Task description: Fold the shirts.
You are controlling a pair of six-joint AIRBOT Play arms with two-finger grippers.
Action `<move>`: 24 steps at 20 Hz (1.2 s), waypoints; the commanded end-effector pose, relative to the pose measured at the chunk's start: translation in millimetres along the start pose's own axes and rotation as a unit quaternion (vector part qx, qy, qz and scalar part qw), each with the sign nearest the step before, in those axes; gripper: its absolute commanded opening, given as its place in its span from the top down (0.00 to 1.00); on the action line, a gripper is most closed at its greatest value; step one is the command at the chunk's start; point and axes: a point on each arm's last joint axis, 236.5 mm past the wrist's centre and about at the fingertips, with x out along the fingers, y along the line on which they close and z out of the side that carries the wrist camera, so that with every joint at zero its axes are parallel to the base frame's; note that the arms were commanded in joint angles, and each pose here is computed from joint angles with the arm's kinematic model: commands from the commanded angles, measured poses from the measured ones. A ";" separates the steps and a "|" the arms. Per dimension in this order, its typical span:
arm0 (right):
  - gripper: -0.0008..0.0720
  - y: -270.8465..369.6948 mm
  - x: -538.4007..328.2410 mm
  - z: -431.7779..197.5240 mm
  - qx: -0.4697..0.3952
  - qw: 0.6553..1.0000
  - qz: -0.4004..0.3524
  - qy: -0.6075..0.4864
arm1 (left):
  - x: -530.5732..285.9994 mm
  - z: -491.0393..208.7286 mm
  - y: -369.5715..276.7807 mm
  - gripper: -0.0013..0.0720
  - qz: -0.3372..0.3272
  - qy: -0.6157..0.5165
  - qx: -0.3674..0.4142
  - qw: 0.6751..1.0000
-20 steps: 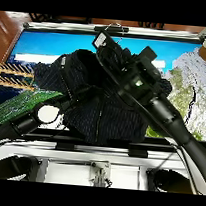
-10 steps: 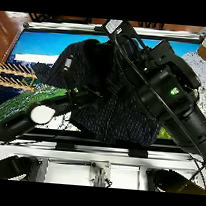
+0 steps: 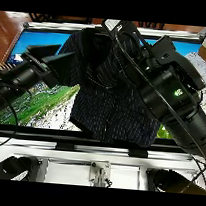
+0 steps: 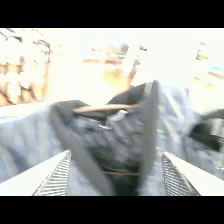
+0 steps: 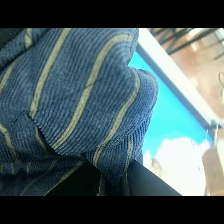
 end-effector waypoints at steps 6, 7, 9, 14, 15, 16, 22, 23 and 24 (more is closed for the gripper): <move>0.84 15.1 -0.8 14.3 0.006 0.999 0.032 -0.030 | 36.9 -42.5 22.9 0.06 0.026 0.043 0.002 0.999; 0.84 17.3 -0.5 14.2 0.007 0.999 0.036 -0.029 | 45.1 -41.0 11.4 0.08 0.018 0.028 -0.012 0.999; 0.84 20.8 -0.8 15.5 0.010 0.999 0.043 -0.032 | 60.8 -33.8 -7.4 0.08 0.018 -0.023 -0.022 0.999; 0.84 20.7 -0.7 15.3 0.009 0.999 0.043 -0.031 | 93.2 -28.3 -15.7 0.08 0.040 -0.095 -0.070 0.992; 0.84 20.7 -0.7 15.3 0.008 0.999 0.043 -0.032 | 99.9 -28.3 -10.7 0.08 0.045 -0.098 -0.090 0.990; 0.84 20.6 -0.8 15.3 0.007 0.999 0.042 -0.031 | 106.3 -28.0 -5.1 0.08 0.049 -0.100 -0.101 0.989; 0.84 20.0 -0.6 15.2 -0.006 0.999 0.041 -0.032 | 120.2 -21.4 32.3 0.08 0.079 -0.110 -0.134 0.982; 0.84 18.9 -0.5 15.1 -0.007 0.999 0.038 -0.032 | 120.0 -20.7 35.0 0.09 0.081 -0.111 -0.129 0.982; 0.84 18.0 -0.5 15.4 -0.008 0.999 0.037 -0.032 | 120.6 -21.3 33.8 0.09 0.078 -0.107 -0.111 0.985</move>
